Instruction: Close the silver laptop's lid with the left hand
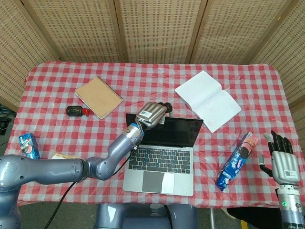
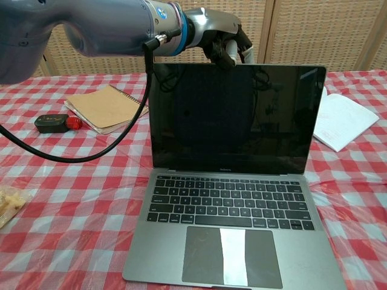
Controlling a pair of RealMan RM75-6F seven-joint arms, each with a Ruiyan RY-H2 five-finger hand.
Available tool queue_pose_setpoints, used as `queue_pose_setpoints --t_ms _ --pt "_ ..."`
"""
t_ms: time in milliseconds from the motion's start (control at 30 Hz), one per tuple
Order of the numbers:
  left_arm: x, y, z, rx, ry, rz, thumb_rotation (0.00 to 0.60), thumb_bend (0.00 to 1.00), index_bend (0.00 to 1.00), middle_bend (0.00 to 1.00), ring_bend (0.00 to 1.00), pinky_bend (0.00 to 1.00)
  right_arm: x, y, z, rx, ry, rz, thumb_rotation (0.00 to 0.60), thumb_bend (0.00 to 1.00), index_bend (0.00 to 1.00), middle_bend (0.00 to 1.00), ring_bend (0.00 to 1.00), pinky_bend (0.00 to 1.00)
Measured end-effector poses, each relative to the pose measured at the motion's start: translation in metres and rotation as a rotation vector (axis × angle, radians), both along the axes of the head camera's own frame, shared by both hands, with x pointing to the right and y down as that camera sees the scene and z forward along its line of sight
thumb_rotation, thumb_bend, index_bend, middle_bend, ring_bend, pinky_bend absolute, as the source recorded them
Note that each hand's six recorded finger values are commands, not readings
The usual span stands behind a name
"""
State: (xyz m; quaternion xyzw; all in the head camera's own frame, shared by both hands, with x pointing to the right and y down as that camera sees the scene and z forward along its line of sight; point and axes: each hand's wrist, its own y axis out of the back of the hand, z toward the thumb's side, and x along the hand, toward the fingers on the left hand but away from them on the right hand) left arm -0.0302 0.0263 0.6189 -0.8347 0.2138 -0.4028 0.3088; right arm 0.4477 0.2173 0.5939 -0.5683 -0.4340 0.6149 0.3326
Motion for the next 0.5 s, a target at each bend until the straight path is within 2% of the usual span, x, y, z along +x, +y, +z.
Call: queue_pose_setpoints --t_ms 267,500 --pt "0.002 0.005 -0.008 0.006 0.026 0.011 0.6 1.0 0.54 0.36 0.37 0.48 -0.001 0.0 -0.001 0.003 -0.001 -0.002 0.6 0.75 0.0 0.0 0.0 0.0" --pt "0.0 0.013 -0.012 -0.022 0.037 0.026 0.6 1.0 0.56 0.37 0.39 0.49 -0.003 0.001 -0.002 0.003 -0.007 -0.009 0.6 0.75 0.0 0.0 0.0 0.0"
